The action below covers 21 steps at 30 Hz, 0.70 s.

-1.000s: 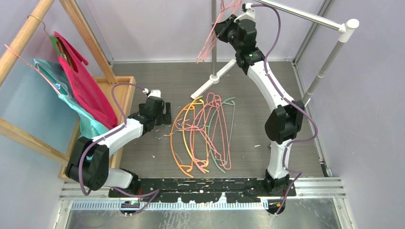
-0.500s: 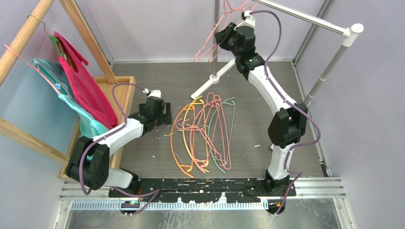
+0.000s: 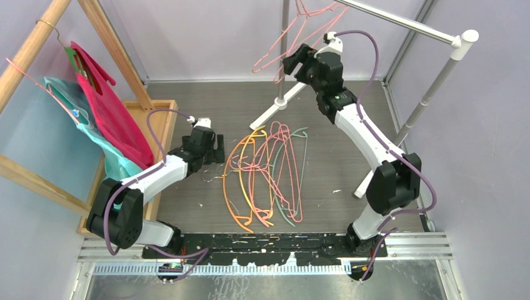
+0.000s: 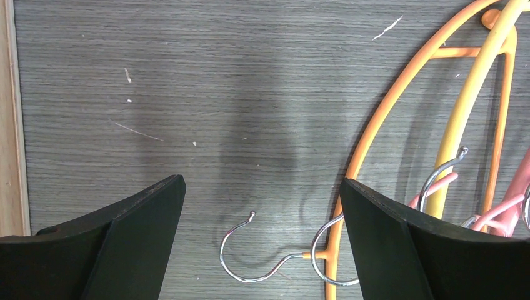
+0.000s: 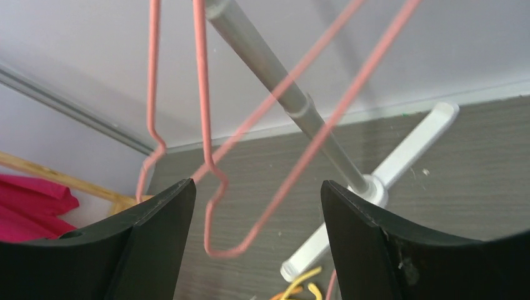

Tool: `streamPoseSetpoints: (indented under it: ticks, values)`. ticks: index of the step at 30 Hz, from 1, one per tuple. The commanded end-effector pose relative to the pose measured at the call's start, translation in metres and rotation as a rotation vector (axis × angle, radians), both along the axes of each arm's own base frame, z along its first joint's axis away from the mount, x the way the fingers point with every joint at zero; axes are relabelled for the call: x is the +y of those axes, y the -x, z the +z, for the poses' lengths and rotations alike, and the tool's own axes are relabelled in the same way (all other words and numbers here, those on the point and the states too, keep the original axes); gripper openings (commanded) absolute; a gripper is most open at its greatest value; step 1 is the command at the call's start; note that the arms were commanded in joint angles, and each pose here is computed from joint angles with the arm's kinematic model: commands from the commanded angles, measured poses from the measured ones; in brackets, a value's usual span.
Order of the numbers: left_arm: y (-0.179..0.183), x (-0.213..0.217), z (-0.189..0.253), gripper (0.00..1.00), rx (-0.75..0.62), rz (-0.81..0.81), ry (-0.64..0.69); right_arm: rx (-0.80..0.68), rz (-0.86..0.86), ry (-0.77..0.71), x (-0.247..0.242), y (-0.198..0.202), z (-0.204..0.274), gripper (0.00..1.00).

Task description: Organize the hangers

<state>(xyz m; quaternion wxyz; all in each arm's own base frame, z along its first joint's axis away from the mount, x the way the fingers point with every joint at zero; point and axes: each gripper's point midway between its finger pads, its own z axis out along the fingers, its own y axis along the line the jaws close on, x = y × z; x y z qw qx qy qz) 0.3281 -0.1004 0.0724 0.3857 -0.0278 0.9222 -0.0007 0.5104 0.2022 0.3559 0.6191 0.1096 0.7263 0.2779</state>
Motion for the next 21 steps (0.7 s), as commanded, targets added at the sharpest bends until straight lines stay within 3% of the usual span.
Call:
streamPoseSetpoints:
  ticks: [1, 7, 12, 16, 21]
  values:
    - [-0.017, -0.008, 0.018, 0.98, -0.071, 0.004, 0.038, -0.049, -0.026, 0.01, -0.016, 0.029, 0.019, 0.8]
    - [-0.017, -0.008, 0.017, 0.98, -0.068, 0.003, 0.038, -0.061, -0.041, 0.026, -0.035, 0.068, 0.018, 0.83]
    - [-0.016, -0.007, 0.017, 0.98, -0.069, 0.005, 0.034, 0.004, -0.021, 0.059, -0.04, 0.104, -0.012, 0.82]
    - [-0.017, -0.008, 0.017, 0.98, -0.066, 0.005, 0.036, 0.131, 0.049, 0.165, -0.022, 0.14, -0.075, 0.78]
    - [-0.016, -0.007, 0.017, 0.98, -0.066, 0.007, 0.034, 0.336, 0.159, 0.377, 0.01, 0.199, -0.185, 0.71]
